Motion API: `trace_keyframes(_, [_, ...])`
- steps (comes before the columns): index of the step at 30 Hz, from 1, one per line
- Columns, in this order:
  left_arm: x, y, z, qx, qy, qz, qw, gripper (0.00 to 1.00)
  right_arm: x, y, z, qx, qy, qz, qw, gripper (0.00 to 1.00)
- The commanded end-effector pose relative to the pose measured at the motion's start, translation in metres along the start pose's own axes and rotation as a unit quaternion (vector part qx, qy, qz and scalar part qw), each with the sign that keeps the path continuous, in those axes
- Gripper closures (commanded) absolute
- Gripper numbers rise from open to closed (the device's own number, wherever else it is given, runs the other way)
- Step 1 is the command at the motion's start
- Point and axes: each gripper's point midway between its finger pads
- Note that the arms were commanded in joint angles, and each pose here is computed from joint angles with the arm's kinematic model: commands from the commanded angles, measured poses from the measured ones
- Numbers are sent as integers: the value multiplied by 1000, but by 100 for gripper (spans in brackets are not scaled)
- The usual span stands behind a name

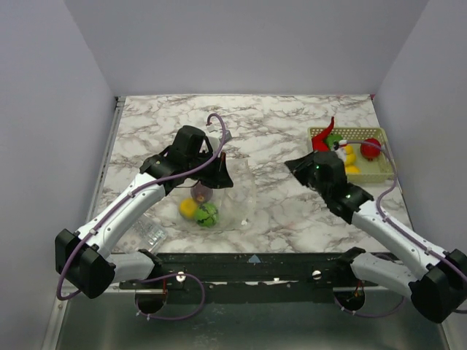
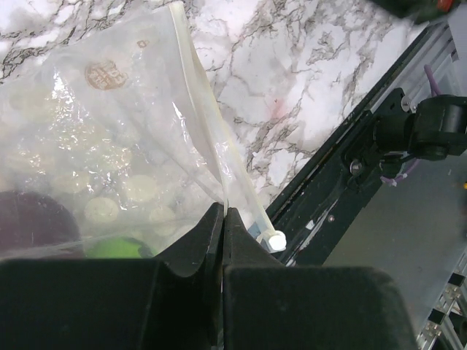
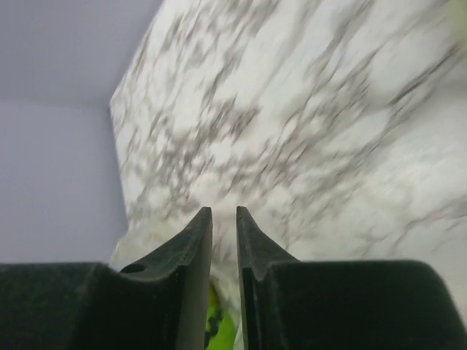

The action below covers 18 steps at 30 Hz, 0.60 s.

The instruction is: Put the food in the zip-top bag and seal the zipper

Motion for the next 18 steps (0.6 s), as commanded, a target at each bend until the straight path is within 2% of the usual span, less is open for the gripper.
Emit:
trace_keyframes(1, [0, 2, -3, -6, -7, -1, 1000, 100, 6, 74, -76, 82, -139, -58, 985, 75])
trace_keyframes(5, [1, 2, -4, -7, -8, -3, 1000, 100, -1, 128, -119, 110, -216, -83, 967, 62])
trace_keyframes(10, [1, 1, -5, -6, -12, 0, 1000, 100, -13, 175, -178, 95, -299, -75, 947, 54])
trace_keyframes(12, [2, 1, -7, -7, -14, -1, 1000, 100, -19, 189, -189, 90, -304, -70, 946, 52])
trace_keyframes(15, [2, 1, -9, -8, -18, -1, 1000, 100, -28, 205, -195, 102, -316, -77, 940, 42])
trace_keyframes(18, [3, 1, -9, -7, -20, -1, 1000, 100, -47, 206, -177, 96, -268, -53, 957, 39])
Point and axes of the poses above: each gripper's point midway between its finger pads, its own x axis back along the fingers, its own z axis along the line the jaws close on, y = z × x, and after that the axes turned 9 degrees about x, right-handed
